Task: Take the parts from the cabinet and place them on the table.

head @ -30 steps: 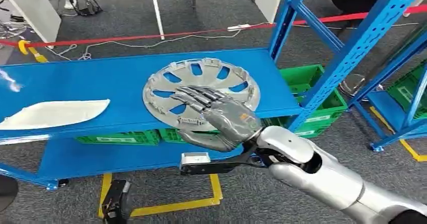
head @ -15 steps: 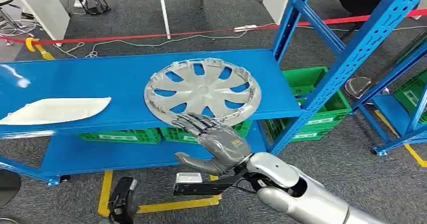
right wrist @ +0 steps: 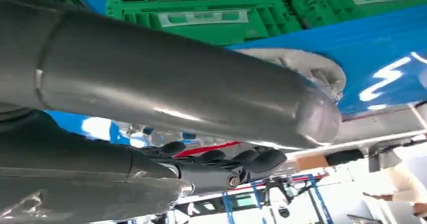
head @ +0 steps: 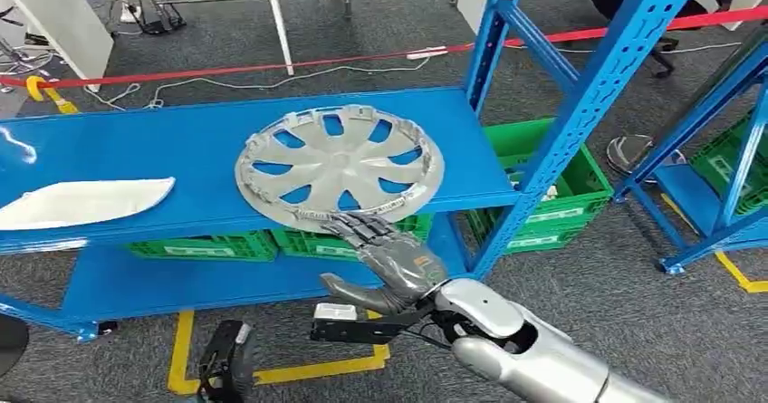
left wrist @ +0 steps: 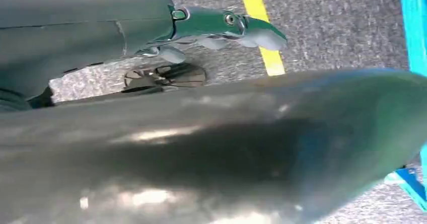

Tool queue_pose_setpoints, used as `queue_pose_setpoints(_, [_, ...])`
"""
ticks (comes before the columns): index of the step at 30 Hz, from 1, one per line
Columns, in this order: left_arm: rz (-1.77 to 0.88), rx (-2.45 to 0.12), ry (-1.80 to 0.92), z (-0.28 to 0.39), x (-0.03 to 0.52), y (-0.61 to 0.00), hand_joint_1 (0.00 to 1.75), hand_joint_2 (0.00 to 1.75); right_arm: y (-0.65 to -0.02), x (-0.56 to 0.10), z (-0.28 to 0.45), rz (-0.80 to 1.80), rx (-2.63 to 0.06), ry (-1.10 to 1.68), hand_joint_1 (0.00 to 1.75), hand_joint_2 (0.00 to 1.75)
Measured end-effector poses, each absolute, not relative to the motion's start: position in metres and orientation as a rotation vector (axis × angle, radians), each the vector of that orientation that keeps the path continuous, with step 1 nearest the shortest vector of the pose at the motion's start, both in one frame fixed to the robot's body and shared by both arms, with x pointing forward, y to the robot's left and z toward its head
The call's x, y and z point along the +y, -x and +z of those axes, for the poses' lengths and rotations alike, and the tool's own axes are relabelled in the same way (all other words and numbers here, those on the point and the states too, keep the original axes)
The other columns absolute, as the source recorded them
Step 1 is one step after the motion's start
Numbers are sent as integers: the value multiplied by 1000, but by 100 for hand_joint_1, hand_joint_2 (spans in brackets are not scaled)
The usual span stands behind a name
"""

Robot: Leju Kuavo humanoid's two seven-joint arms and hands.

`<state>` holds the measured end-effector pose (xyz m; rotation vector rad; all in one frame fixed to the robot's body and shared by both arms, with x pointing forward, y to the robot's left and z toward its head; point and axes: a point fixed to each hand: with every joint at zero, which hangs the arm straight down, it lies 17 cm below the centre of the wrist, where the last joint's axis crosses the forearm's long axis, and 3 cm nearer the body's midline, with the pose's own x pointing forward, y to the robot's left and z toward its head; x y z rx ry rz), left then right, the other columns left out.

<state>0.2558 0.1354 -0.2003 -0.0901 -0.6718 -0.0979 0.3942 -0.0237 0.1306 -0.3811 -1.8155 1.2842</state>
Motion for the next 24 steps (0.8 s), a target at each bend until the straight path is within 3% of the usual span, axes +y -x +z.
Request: queue_pose_setpoints(24, [-87,-637,130,-202,125,-245,0,0,-439,4,173,1315,-1866,401,0,0])
